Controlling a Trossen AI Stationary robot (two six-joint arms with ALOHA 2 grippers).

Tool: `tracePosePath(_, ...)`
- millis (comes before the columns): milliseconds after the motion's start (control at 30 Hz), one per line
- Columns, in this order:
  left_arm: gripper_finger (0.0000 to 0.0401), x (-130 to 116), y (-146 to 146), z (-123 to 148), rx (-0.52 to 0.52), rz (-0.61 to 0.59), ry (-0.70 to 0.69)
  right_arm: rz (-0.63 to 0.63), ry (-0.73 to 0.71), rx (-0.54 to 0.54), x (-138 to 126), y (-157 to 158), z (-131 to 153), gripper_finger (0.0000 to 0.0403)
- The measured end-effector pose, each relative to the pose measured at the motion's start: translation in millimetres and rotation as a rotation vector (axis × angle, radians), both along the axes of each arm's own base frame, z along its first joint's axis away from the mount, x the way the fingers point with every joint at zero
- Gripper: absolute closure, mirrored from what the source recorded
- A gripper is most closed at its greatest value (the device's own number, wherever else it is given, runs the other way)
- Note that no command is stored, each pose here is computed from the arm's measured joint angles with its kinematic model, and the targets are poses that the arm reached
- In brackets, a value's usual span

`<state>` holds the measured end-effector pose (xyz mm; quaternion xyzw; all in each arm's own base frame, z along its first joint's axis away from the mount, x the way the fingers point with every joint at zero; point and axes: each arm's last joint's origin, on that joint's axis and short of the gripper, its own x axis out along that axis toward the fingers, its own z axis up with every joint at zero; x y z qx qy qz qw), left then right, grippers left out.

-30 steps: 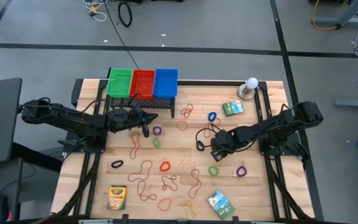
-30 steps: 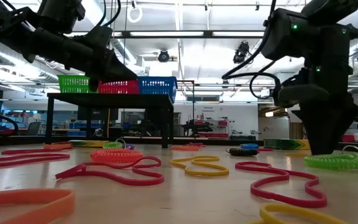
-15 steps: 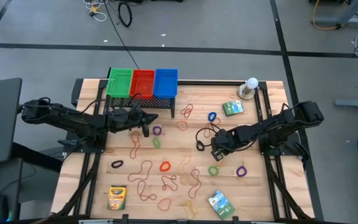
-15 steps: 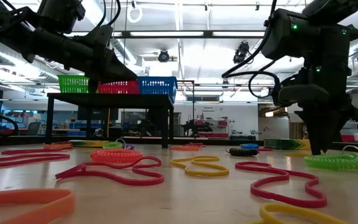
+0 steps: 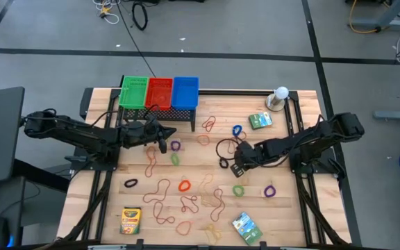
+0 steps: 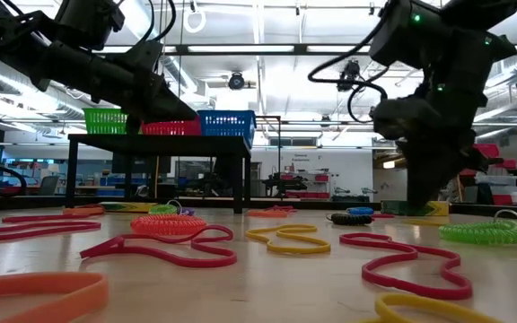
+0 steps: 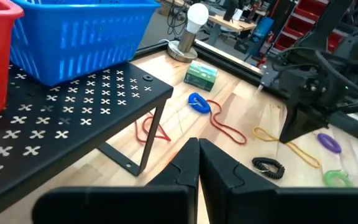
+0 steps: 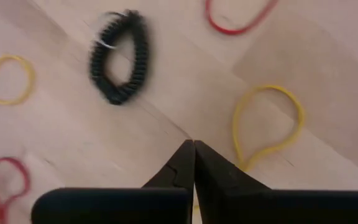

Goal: Pick & Place Office Desk Supplies
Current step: Put the orange rubber band into the green bin on the shelf

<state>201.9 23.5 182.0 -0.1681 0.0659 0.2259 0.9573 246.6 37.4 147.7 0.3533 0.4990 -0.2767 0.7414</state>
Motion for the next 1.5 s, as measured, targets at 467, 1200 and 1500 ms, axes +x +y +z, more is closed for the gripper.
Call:
tracePosePath(467,0.0392,0.9,-3.8,-2.0,-0.036,-0.125,0.014,0.033,-0.087,-0.025,9.4,-8.8,3.9,0.0277)
tracePosePath(1200,0.0341,-18.7,-62.1,13.2,-0.407,-0.067,0.735,0.28,-0.073,-0.201,11.7,-20.0,5.0,0.0386)
tracePosePath(1500,0.0263,-33.0,-56.1,-30.0,-0.37,-0.059,0.912,0.267,-0.12,-0.238,17.5,-35.0,7.8,0.0381)
